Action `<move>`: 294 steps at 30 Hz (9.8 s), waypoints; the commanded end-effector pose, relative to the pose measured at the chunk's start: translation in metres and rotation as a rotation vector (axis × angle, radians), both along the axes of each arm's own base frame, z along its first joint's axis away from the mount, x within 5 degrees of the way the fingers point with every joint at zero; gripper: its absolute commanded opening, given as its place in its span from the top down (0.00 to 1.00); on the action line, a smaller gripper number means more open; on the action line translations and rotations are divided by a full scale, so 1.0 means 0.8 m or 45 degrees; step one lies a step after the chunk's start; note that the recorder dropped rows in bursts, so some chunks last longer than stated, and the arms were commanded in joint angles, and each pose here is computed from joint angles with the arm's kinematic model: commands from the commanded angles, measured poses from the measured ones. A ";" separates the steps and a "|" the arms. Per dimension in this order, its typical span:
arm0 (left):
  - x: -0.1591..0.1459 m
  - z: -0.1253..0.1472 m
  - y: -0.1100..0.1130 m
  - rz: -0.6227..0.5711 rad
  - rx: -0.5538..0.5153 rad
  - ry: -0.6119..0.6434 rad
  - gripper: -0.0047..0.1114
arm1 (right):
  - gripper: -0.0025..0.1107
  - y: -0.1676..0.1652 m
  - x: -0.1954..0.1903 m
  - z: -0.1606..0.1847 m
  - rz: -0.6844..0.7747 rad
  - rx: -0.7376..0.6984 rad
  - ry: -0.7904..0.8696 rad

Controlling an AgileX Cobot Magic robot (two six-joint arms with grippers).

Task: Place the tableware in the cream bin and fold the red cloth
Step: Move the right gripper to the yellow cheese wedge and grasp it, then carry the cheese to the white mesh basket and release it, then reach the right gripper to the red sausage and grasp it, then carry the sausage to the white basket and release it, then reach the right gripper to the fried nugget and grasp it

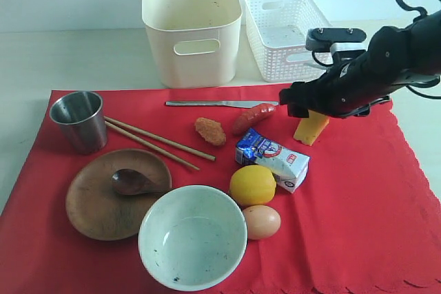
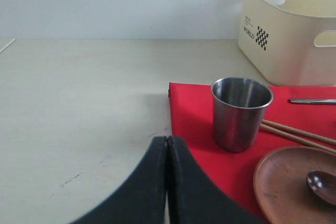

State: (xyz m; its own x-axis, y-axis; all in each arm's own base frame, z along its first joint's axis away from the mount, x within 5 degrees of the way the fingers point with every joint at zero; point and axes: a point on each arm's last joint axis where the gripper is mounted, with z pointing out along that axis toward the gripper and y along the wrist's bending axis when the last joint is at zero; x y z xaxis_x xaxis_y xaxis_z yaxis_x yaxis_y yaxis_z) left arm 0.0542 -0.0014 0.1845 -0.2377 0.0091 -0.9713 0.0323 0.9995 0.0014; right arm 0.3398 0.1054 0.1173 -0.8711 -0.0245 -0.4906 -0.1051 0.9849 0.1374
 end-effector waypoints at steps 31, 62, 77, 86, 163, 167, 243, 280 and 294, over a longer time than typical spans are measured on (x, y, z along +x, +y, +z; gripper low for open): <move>0.000 0.000 0.000 0.003 0.005 -0.011 0.96 | 0.98 0.005 0.027 0.136 0.045 0.069 -0.417; 0.000 0.000 0.000 0.003 0.005 -0.011 0.96 | 0.39 0.006 0.208 0.049 0.001 -0.019 -0.453; 0.000 0.000 0.000 0.003 0.005 -0.011 0.96 | 0.68 -0.013 0.118 0.195 0.288 -0.238 -0.171; 0.000 0.000 0.000 0.003 0.005 -0.011 0.96 | 0.98 0.000 0.024 0.145 0.421 0.048 -0.114; 0.000 0.000 0.000 0.003 0.005 -0.011 0.96 | 0.98 0.085 0.063 0.153 1.161 -0.447 -0.355; 0.000 0.000 0.000 0.003 0.005 -0.011 0.96 | 0.98 0.083 0.067 0.188 0.984 -0.406 -0.539; 0.000 0.000 0.000 0.003 0.005 -0.011 0.96 | 0.62 0.189 -0.012 0.078 1.019 -0.104 -0.020; 0.000 0.000 0.000 0.003 0.005 -0.011 0.96 | 0.46 0.193 0.011 -0.008 1.109 -0.319 -0.060; 0.000 0.000 0.000 0.003 0.005 -0.011 0.96 | 0.95 0.193 0.010 0.022 1.066 -0.288 -0.111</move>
